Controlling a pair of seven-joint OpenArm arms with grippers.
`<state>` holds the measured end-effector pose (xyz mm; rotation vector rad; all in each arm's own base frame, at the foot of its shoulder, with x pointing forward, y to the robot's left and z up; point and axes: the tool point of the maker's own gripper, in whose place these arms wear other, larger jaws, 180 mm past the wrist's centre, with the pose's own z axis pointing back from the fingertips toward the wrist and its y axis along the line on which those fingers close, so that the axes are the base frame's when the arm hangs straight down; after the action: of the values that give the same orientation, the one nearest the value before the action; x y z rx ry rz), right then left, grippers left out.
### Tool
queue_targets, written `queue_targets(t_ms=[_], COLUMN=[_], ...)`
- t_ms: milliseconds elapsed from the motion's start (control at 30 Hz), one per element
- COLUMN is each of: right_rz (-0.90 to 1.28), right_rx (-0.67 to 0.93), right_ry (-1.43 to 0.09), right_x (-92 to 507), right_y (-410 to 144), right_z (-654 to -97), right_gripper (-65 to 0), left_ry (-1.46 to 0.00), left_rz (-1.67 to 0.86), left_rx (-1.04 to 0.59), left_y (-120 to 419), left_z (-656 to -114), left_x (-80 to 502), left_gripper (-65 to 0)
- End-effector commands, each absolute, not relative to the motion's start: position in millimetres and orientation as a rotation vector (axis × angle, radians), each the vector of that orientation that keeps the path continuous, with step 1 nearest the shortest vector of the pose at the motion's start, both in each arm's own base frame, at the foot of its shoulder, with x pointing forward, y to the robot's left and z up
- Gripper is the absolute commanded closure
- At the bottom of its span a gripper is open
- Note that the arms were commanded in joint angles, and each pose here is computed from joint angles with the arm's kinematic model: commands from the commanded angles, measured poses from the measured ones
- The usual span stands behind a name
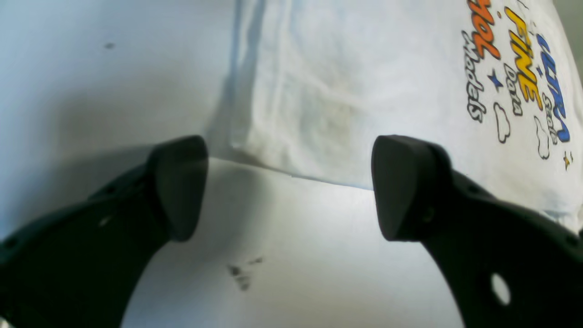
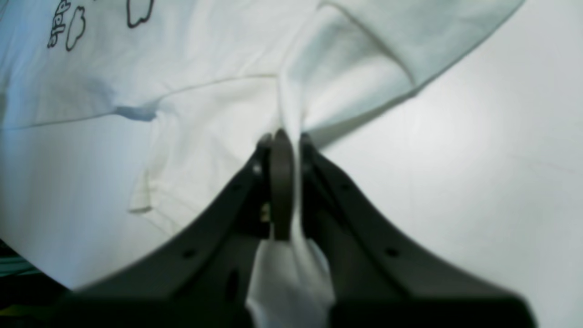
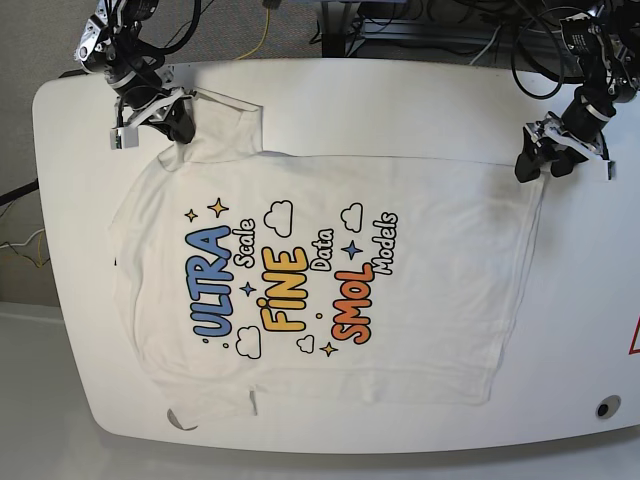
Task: Fold the T-shirt properly
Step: 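Lower the left gripper and grasp the other shoulder corner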
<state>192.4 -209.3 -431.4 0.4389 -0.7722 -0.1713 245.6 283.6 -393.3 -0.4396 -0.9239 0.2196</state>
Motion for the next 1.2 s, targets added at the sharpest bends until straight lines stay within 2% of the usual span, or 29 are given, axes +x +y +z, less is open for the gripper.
queue_targets(t_ms=[0, 300, 367, 700, 1100, 1167], right_rz=[-0.155, -0.153, -0.147, -0.147, -0.150, -0.151], right_rx=[0.407, 0.409, 0.411, 0.405, 0.411, 0.411], right_ry=[-0.738, -0.747, -0.757, -0.751, -0.763, -0.764], right_x=[187.1, 189.6, 192.7, 191.5, 193.6, 193.6], right_y=[-215.8, -215.6, -214.7, -215.2, -215.4, -215.9], right_z=[-434.7, -432.5, -430.7, -431.9, -430.4, -430.2], right_gripper=[0.0, 0.0, 0.0, 0.0, 0.0, 0.0], left_ry=[-0.998, -0.977, -0.963, -0.929, -0.854, -0.845], left_rz=[0.203, 0.156, 0.161, 0.209, 0.225, 0.226], left_rx=[-0.446, -0.438, -0.443, -0.460, -0.522, -0.525], left_y=[287.9, 282.4, 281.9, 284.2, 269.7, 269.1], left_z=[-371.8, -367.4, -371.9, -384.4, -407.9, -409.5], left_x=[261.3, 262.0, 263.4, 274.7, 264.7, 263.2], left_gripper=[-48.0, -42.8, -40.0, -37.4, -24.5, -25.3])
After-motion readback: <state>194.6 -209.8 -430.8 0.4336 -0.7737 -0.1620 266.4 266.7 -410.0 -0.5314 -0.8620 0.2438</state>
